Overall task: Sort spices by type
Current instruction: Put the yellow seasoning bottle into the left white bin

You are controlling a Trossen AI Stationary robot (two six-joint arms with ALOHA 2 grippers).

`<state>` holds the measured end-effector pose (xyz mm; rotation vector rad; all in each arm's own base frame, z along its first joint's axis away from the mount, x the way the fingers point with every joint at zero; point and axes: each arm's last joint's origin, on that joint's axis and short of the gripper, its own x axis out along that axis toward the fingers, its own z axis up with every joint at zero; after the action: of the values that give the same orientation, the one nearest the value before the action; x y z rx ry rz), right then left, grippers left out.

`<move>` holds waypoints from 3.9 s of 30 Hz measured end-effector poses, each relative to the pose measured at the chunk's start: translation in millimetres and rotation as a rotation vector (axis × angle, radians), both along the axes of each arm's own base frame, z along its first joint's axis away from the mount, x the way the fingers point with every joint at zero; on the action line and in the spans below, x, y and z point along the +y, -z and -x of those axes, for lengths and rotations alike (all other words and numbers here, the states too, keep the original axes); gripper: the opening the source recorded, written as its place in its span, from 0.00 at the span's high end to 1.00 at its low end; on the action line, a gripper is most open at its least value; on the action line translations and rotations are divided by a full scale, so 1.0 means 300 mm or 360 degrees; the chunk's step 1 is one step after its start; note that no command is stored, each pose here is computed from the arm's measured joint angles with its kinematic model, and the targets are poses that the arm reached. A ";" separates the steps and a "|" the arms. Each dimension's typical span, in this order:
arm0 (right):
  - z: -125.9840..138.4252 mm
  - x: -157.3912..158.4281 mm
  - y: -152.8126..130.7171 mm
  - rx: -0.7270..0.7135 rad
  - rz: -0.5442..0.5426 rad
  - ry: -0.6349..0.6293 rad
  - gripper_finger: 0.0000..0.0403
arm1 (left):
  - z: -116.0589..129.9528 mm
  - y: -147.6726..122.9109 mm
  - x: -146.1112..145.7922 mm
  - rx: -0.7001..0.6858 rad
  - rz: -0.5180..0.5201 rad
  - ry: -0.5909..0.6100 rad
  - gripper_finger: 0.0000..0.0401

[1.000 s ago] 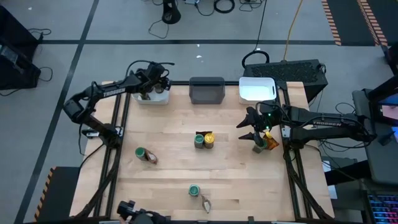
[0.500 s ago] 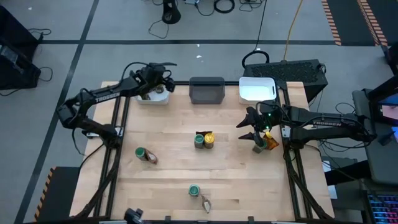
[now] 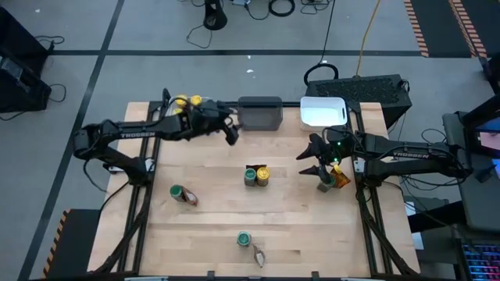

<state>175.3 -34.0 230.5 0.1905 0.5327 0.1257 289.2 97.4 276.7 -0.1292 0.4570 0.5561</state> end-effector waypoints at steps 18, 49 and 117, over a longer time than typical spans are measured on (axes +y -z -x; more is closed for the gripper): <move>-0.017 0.021 -0.024 -0.0121 -0.0047 -0.0036 0.35 | -0.047 -0.031 -0.370 -0.0089 -0.0046 0.0602 0.17; -0.019 0.069 -0.012 -0.0079 0.0129 -0.0138 0.35 | -0.401 0.038 -0.471 0.0388 0.0094 0.0956 0.17; -0.068 0.063 0.029 -0.0022 0.0210 -0.0193 0.35 | -0.432 0.227 -0.363 0.0763 0.0048 0.0897 0.17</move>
<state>195.6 -15.2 221.7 0.0287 0.5372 0.2090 418.8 -11.3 208.5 0.1093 0.9307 0.0162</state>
